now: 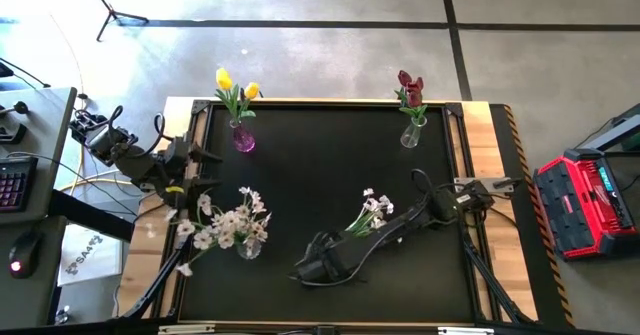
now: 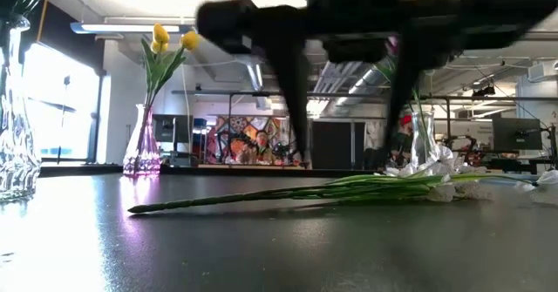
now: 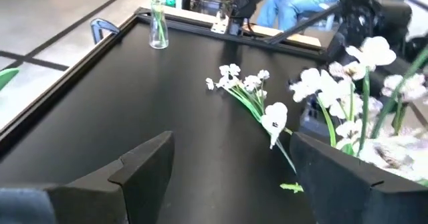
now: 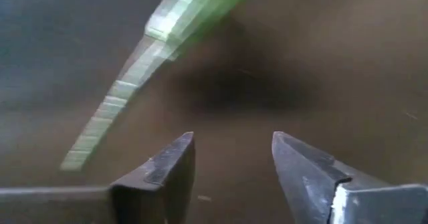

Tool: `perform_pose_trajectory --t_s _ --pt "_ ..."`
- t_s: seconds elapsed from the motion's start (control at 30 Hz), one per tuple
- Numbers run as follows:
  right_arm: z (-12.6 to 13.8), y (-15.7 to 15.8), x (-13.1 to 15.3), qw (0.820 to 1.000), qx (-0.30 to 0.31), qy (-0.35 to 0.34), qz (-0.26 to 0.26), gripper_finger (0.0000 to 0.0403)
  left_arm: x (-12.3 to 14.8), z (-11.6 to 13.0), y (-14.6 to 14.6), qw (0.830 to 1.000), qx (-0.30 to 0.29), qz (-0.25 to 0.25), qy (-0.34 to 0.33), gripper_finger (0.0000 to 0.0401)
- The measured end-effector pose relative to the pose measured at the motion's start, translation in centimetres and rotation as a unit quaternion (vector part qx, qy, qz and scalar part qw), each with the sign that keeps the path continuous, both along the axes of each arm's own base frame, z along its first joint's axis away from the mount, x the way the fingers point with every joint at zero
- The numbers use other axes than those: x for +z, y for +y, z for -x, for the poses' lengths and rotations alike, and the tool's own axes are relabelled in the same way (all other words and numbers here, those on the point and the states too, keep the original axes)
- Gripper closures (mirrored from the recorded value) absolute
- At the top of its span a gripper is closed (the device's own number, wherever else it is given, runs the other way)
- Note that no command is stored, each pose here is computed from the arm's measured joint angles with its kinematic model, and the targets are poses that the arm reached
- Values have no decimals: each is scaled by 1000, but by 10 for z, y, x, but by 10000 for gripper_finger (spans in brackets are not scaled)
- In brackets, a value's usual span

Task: Sort flowers into vase by color
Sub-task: Put the white flower into the bottom transparent vase

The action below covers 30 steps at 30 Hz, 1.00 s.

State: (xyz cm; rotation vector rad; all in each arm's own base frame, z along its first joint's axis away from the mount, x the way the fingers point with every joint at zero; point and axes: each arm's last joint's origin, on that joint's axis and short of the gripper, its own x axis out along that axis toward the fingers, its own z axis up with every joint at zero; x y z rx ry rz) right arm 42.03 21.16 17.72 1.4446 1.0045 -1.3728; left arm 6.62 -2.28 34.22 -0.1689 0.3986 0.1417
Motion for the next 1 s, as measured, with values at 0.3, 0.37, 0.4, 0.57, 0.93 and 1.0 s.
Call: perform_pose_trajectory --t_s 0.3,0.37,0.4,0.57,0.93,1.0 --pt "-6 -16 14 999 -26 -9 31 198 -2 1 0 1000 -10 -14 14 117" --pt "-6 -25 10 999 -40 14 24 198 -3 1 1 1000 -7 -10 18 117" --pt "-7 -29 9 998 -49 24 22 198 -4 2 1 1000 -5 -7 20 117" --pt "-11 -50 8 996 -77 43 24 198 -6 3 2 999 2 0 32 117" --pt "-19 -80 1 992 -103 74 14 198 -10 5 2 998 7 22 52 117" --pt "-23 -84 -4 992 -107 73 11 198 -10 5 2 998 6 24 53 117"
